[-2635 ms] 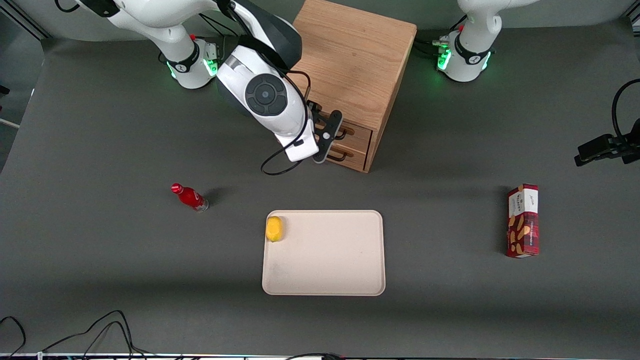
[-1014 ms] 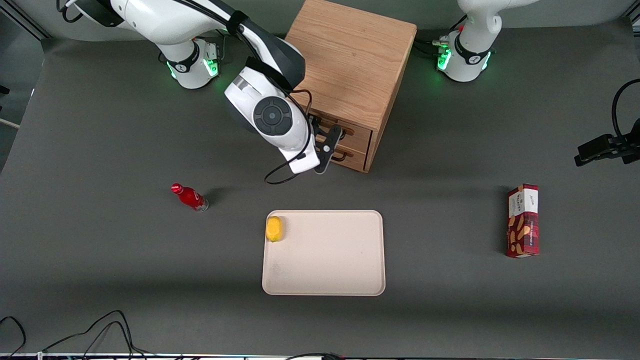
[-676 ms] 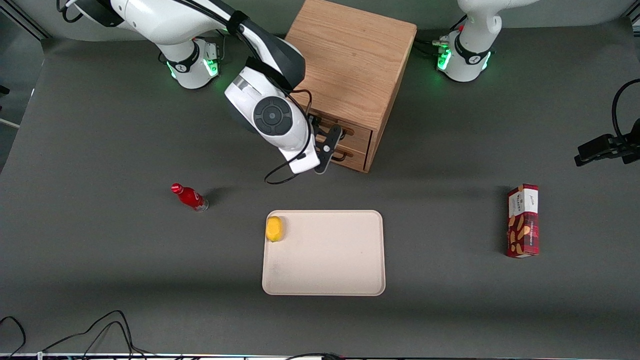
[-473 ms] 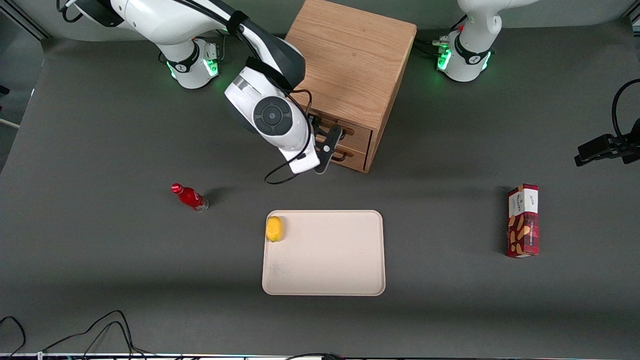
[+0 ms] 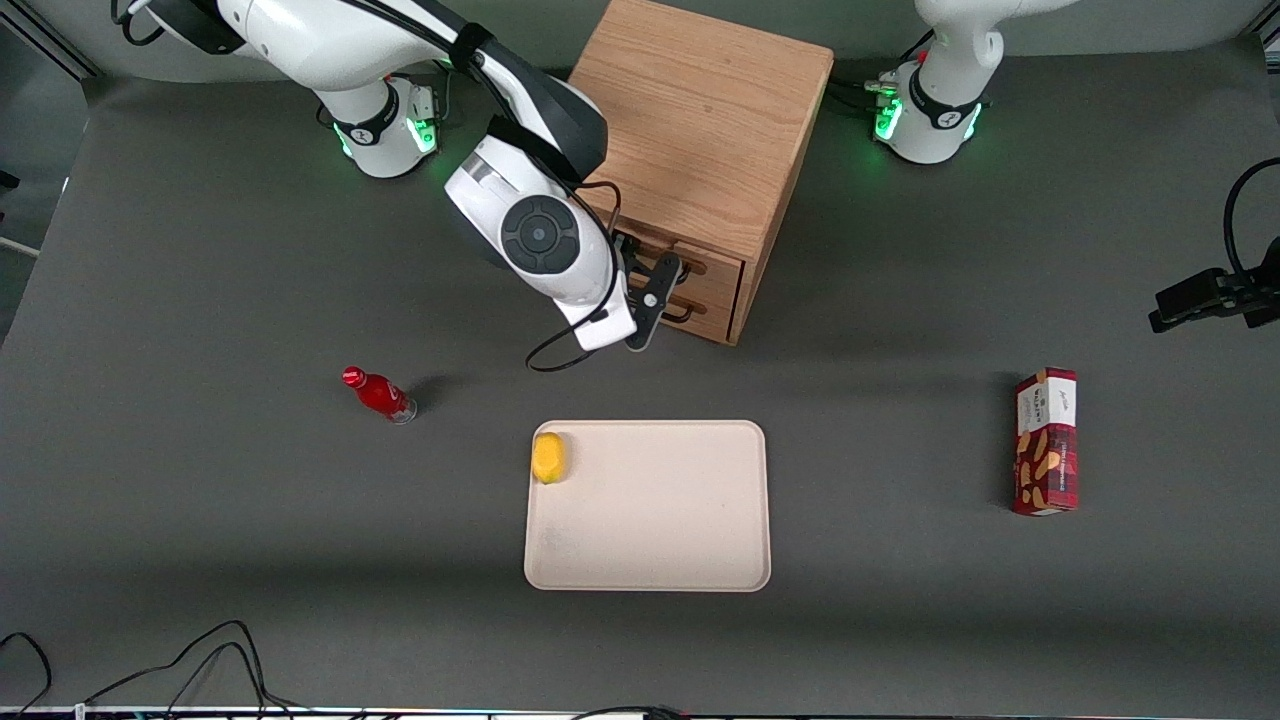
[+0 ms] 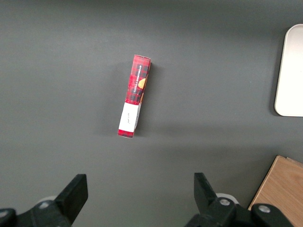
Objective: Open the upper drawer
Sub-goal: 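Pull the upper drawer outward from the cabinet with the right gripper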
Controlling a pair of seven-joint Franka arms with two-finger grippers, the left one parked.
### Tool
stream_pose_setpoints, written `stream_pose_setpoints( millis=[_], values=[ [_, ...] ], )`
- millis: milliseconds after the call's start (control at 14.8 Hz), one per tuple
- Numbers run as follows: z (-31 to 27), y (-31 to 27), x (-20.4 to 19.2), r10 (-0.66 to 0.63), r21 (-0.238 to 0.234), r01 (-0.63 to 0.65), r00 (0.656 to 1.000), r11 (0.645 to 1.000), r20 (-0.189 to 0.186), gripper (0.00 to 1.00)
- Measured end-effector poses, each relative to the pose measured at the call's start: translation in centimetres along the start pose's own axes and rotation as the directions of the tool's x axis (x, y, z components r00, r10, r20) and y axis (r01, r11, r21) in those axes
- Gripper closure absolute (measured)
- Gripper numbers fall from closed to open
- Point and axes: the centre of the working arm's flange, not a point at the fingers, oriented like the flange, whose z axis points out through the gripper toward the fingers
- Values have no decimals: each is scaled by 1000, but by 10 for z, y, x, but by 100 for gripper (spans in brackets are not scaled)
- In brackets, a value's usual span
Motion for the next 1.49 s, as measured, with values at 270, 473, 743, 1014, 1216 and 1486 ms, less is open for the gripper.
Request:
stream_pose_setpoints(
  millis=[270, 473, 743, 1014, 1216, 1486],
  values=[
    [-20, 27, -8, 30, -12, -31, 999, 999, -35, 0],
    [-27, 41, -13, 50, -15, -51, 998, 999, -48, 0],
    [-29, 54, -16, 68, -15, -69, 996, 997, -57, 0],
    [-28, 66, -13, 80, -6, -80, 994, 997, -70, 0],
    [-25, 71, -13, 86, -2, -86, 994, 996, -70, 0],
    [-30, 79, -14, 98, -9, -99, 992, 995, -80, 0]
  ],
)
